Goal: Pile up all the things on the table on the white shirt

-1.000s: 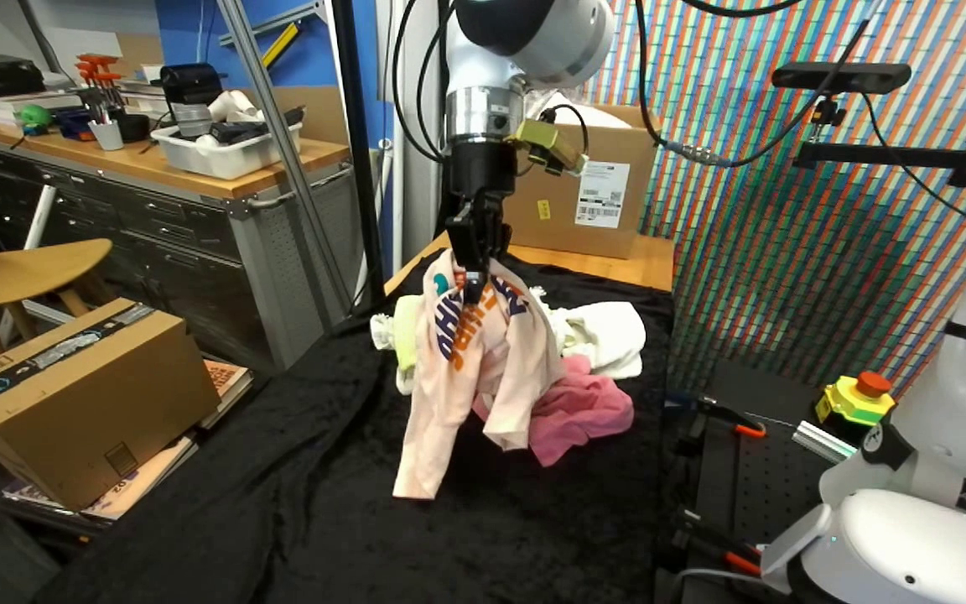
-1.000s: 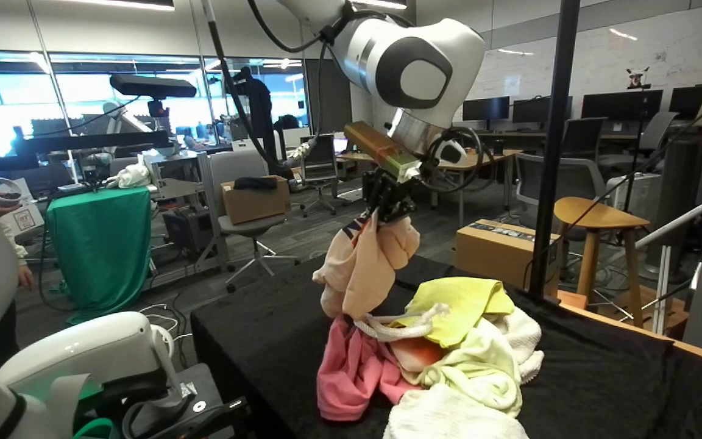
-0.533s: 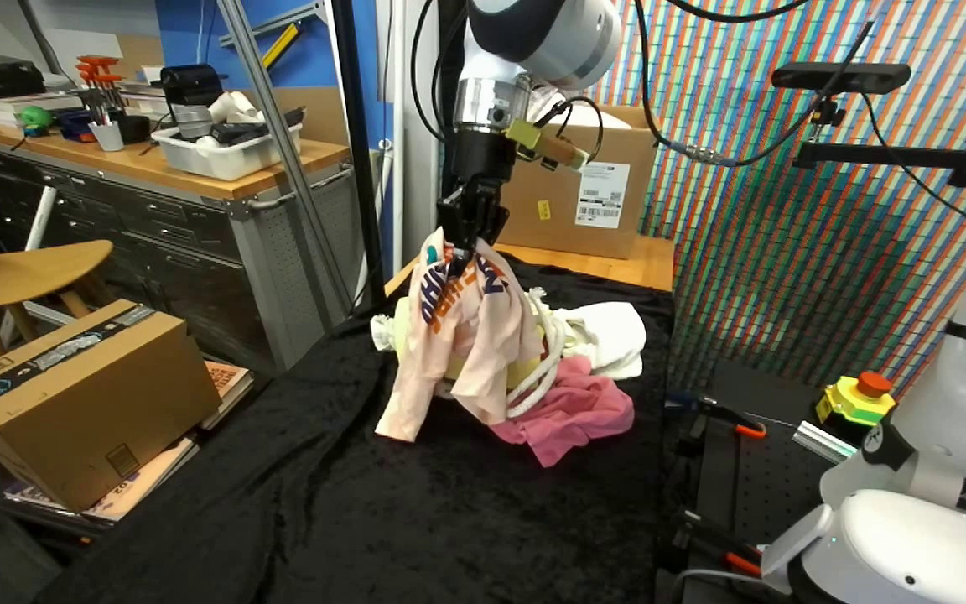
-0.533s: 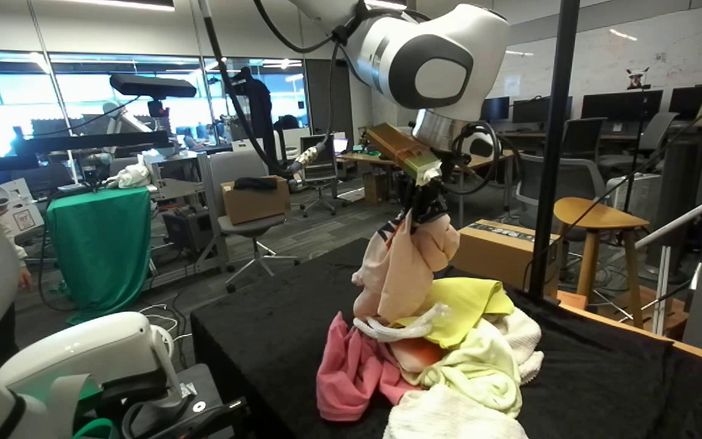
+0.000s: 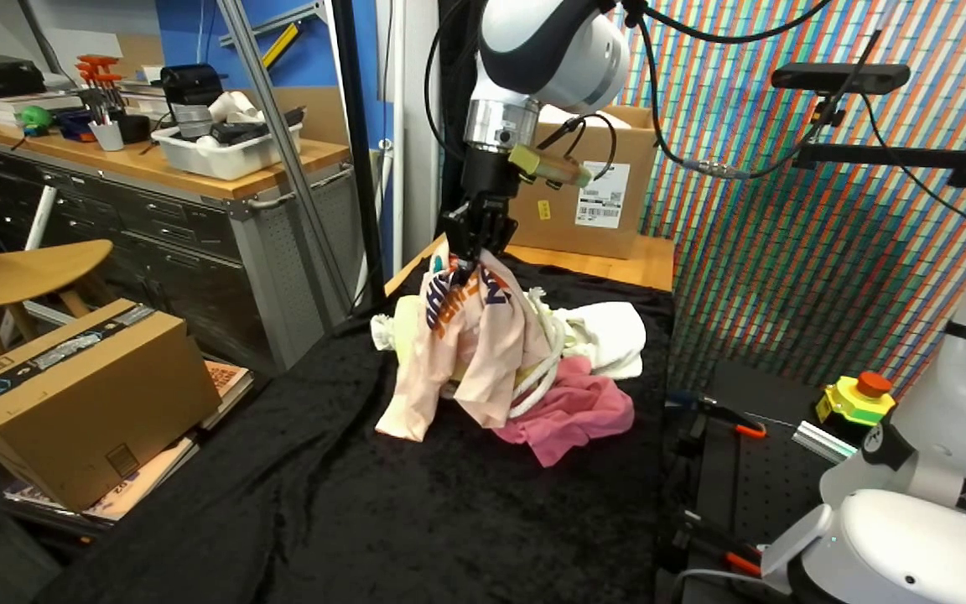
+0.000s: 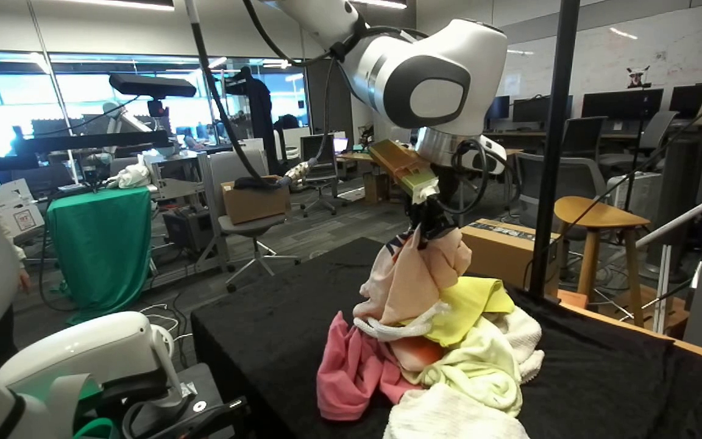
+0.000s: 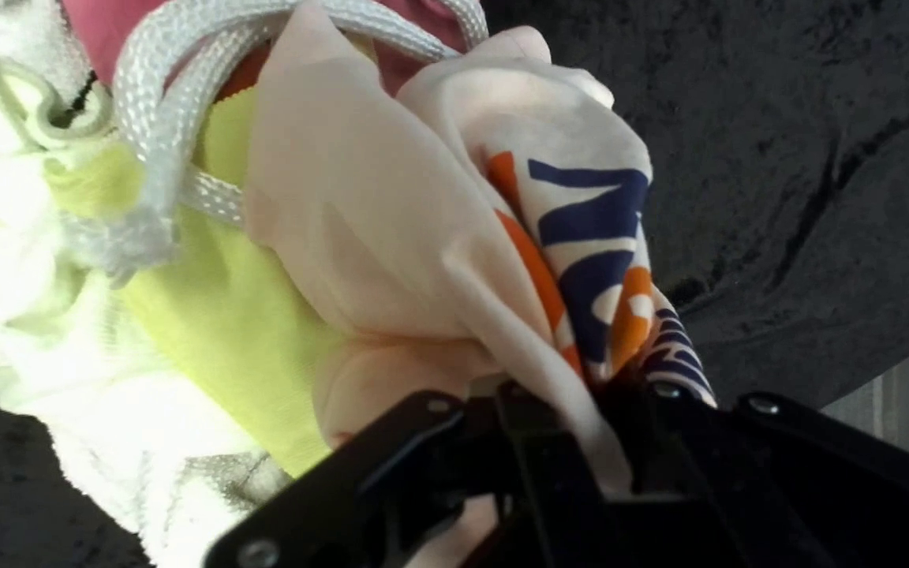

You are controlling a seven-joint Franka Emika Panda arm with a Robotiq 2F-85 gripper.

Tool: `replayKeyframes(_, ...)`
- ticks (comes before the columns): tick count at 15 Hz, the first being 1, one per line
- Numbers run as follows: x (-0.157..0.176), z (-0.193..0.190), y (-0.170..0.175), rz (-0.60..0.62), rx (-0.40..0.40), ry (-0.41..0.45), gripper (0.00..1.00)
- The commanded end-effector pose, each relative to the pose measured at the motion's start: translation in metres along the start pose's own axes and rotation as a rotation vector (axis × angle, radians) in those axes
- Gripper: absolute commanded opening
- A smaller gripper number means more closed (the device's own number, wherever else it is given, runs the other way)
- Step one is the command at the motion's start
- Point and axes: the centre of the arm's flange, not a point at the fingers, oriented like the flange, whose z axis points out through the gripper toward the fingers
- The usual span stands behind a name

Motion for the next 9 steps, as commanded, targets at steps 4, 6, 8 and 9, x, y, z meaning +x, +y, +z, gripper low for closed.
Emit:
replayKeyframes(4,-0.03,-0.004,0.008,0.06,-0.061,0.088,0.77)
replayKeyframes(6,-0.045,-0.006,0.006,0.06,-0.1,0.092,0.91)
replayKeyframes(8,-0.063,-0.009,0.001,0.044,-0.126,0.055,1.0)
replayKeyframes(9,-0.077,-0.012,-0.004,0.032,-0.146,0.045,1.0)
